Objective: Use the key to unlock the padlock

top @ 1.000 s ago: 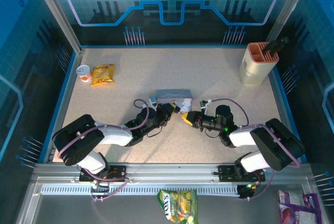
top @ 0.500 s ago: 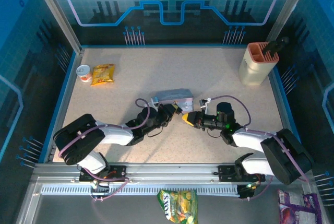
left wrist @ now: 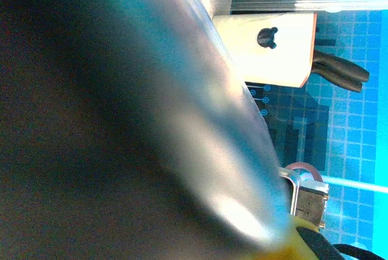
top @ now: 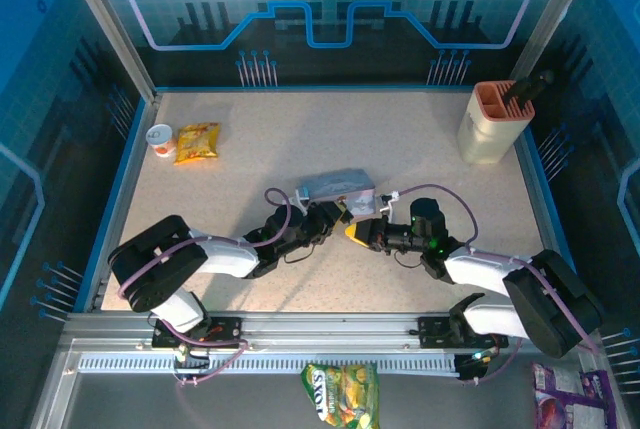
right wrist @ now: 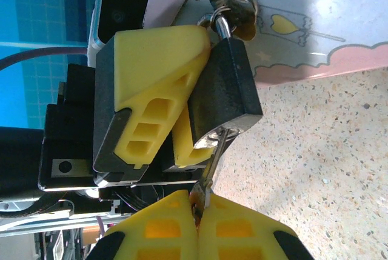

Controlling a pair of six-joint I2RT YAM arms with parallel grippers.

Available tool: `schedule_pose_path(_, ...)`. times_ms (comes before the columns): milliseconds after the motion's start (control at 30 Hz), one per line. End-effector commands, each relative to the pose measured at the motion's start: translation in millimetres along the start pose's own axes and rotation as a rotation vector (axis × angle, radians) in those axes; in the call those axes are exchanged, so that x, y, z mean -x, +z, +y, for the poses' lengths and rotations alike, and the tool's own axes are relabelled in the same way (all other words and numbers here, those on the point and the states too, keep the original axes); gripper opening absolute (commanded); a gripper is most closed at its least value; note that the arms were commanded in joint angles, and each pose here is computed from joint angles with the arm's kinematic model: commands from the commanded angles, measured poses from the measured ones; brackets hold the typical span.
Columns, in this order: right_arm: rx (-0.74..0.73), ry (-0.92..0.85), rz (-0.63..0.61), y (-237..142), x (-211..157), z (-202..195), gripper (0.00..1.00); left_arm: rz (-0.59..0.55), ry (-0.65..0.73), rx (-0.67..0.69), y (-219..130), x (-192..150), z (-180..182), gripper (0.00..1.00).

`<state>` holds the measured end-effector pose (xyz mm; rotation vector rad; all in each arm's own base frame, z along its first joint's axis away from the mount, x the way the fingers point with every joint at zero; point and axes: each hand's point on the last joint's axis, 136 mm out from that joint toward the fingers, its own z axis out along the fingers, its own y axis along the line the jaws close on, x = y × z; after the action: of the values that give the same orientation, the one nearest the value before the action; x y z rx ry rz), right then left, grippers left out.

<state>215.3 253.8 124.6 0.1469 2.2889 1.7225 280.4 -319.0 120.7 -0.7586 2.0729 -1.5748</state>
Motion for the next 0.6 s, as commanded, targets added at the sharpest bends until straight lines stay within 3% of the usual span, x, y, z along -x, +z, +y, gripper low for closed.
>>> schedule_pose_path(0,0.048,-0.113,-0.114,0.0,28.3,29.9,0.00,0.268,0.039,-0.086,-2.7,-64.3,-26.9,0.18)
schedule_pose_path(367,0.038,-0.115,-0.116,-0.4,29.1,30.1,0.00,0.275,0.042,-0.073,-0.9,-64.6,-25.5,0.21)
schedule_pose_path(567,0.043,-0.106,-0.114,0.0,28.1,28.5,0.00,0.269,0.038,-0.072,-0.9,-62.4,-25.5,0.11)
